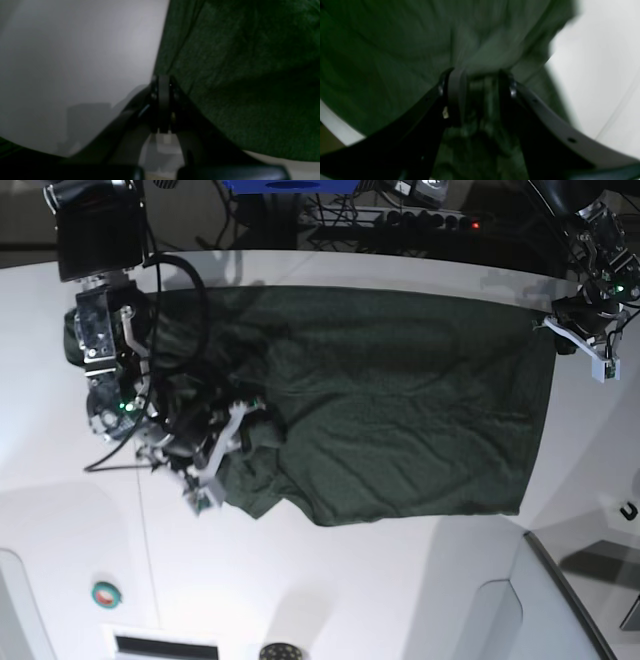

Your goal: Layout the t-shirt on the table in an organized manner, then fold the t-shirt properly

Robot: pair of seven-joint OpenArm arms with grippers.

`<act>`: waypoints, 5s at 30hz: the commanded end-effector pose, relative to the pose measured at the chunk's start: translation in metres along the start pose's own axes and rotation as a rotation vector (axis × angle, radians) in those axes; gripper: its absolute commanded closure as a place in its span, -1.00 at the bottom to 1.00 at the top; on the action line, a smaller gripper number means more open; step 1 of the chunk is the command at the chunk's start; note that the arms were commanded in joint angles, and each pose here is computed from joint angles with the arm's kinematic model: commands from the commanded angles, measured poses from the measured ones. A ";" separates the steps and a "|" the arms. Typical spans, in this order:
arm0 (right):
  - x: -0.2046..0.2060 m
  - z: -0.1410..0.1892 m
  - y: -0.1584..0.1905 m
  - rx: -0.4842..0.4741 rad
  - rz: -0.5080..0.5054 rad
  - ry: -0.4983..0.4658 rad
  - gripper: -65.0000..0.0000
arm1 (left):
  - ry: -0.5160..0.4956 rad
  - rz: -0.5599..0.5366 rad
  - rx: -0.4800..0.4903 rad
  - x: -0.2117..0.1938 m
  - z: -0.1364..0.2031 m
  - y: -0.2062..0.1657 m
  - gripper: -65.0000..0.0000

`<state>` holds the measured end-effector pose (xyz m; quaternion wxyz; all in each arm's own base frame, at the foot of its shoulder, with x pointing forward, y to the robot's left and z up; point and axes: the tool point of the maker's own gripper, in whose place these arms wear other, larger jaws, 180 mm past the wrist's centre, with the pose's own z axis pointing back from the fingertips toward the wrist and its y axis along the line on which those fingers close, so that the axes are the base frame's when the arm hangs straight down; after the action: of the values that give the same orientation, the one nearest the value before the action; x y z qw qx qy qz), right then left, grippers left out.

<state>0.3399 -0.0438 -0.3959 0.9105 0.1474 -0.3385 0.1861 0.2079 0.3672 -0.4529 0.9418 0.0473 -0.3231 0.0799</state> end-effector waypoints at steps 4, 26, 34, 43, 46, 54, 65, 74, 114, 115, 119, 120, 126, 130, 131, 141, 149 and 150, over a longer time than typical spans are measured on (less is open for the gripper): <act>0.075 0.004 -0.018 -0.028 0.036 -0.176 0.35 | -0.042 -0.011 0.017 0.015 0.004 0.009 1.00; 0.026 -0.090 -0.090 -0.144 -0.197 0.057 0.84 | -0.021 -0.011 0.022 0.004 0.007 0.012 1.00; 0.049 -0.084 -0.088 -0.123 -0.240 -0.032 1.00 | -0.018 -0.012 0.023 0.002 0.007 0.012 1.00; 0.098 -0.043 -0.079 -0.107 -0.174 -0.204 1.00 | -0.019 -0.018 0.030 0.004 0.009 0.016 1.00; 0.112 -0.028 -0.070 -0.101 -0.143 -0.271 1.00 | -0.022 -0.017 0.030 0.005 0.008 0.016 1.00; 0.150 0.009 -0.045 -0.076 -0.065 -0.425 1.00 | -0.024 -0.019 0.031 0.007 0.009 0.017 1.00; 0.123 0.021 0.056 0.134 0.089 -0.379 1.00 | -0.038 -0.043 0.059 0.017 0.015 0.032 1.00; 0.029 0.005 0.151 0.333 0.150 -0.191 0.98 | 0.016 0.011 0.151 0.011 0.035 0.076 1.00; -0.011 -0.068 0.037 0.124 -0.392 0.009 0.25 | 0.043 0.002 0.161 -0.002 0.040 0.081 1.00; -0.010 -0.069 0.036 0.123 -0.394 0.010 0.25 | 0.043 0.002 0.161 -0.002 0.040 0.081 1.00; -0.009 -0.070 0.035 0.123 -0.393 0.011 0.25 | 0.059 -0.005 0.164 -0.009 0.043 0.082 1.00; -0.009 -0.070 0.035 0.123 -0.393 0.011 0.25 | 0.052 -0.011 0.167 -0.007 0.044 0.082 1.00; -0.011 -0.073 0.035 0.121 -0.402 0.018 0.25 | 0.032 -0.050 0.183 0.001 0.054 0.083 1.00; -0.020 -0.081 0.032 0.110 -0.424 0.025 0.25 | 0.032 -0.050 0.183 0.001 0.054 0.083 1.00; -0.020 -0.081 0.032 0.110 -0.424 0.024 0.26 | 0.032 -0.050 0.183 0.001 0.054 0.083 1.00; -0.005 -0.076 0.045 0.136 -0.413 -0.020 0.27 | 0.036 -0.046 0.182 -0.001 0.053 0.083 1.00; -0.001 -0.075 0.045 0.137 -0.409 -0.027 0.69 | 0.037 -0.046 0.182 -0.001 0.053 0.083 1.00; -0.001 -0.076 0.044 0.132 -0.413 -0.026 0.60 | 0.037 -0.046 0.182 -0.001 0.053 0.083 1.00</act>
<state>0.3464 0.0202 -0.4620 0.9233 0.2675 -0.2752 0.0148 0.1547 0.4307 -0.4219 0.9472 0.1240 -0.2810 0.0917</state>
